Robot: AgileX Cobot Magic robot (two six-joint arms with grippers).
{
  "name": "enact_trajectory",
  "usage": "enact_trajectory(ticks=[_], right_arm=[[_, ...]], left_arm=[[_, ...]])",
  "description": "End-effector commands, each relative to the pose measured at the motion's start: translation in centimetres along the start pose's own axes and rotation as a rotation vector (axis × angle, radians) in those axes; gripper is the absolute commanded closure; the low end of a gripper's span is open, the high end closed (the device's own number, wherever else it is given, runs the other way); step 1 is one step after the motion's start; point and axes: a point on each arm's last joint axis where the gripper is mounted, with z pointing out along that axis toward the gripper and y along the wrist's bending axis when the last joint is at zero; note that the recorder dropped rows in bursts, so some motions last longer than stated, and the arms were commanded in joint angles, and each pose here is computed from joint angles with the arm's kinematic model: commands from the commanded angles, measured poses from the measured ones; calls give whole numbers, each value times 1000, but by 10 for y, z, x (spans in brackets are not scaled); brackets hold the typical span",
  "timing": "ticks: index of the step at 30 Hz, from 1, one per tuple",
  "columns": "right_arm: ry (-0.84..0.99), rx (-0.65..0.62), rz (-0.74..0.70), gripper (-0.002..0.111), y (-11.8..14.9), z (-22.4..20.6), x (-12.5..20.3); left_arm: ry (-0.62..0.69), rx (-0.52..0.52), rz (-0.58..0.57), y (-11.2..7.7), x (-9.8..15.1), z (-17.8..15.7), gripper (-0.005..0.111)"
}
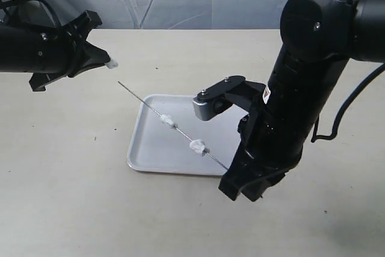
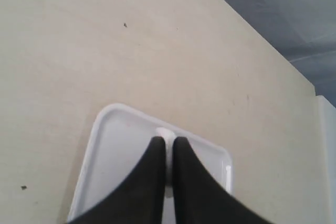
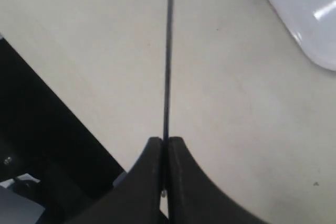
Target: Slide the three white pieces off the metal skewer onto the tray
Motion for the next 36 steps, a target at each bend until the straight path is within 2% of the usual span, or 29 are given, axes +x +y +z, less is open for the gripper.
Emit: enact_trajectory(ticks=[1,4,6,9,13,16,20,22,26,30,36], right_arm=[[44,41,-24,109,-3,-1,5],[63,166,29,109,-14,-2,7],[61,310,83,109,-27,-6,8],[55,455,138,109,-39,-10,9],[51,432,152,109,-37,-10,9],[40,423,156,109,-36,-9,8],[-8,389,165,109,-34,-8,4],[-48,367,170,109,-32,-7,0],[-120,304,195,109,-28,-3,-8],[-100,280,203,109,-30,7,-13],[-166,242,174,109,-28,9,-21]], left_arm=[[-64,-39,0,2,-7,-1,107],[3,-5,38,-1,-1,-1,107],[122,48,37,-3,10,2,107],[280,114,22,-4,26,11,107],[405,102,16,-2,52,35,106],[455,113,5,-3,67,49,96],[411,197,-36,-12,67,54,75],[384,249,-85,-17,64,54,71],[362,246,-43,-19,66,56,71],[346,210,-11,-22,71,60,72],[307,243,24,-35,59,62,74]])
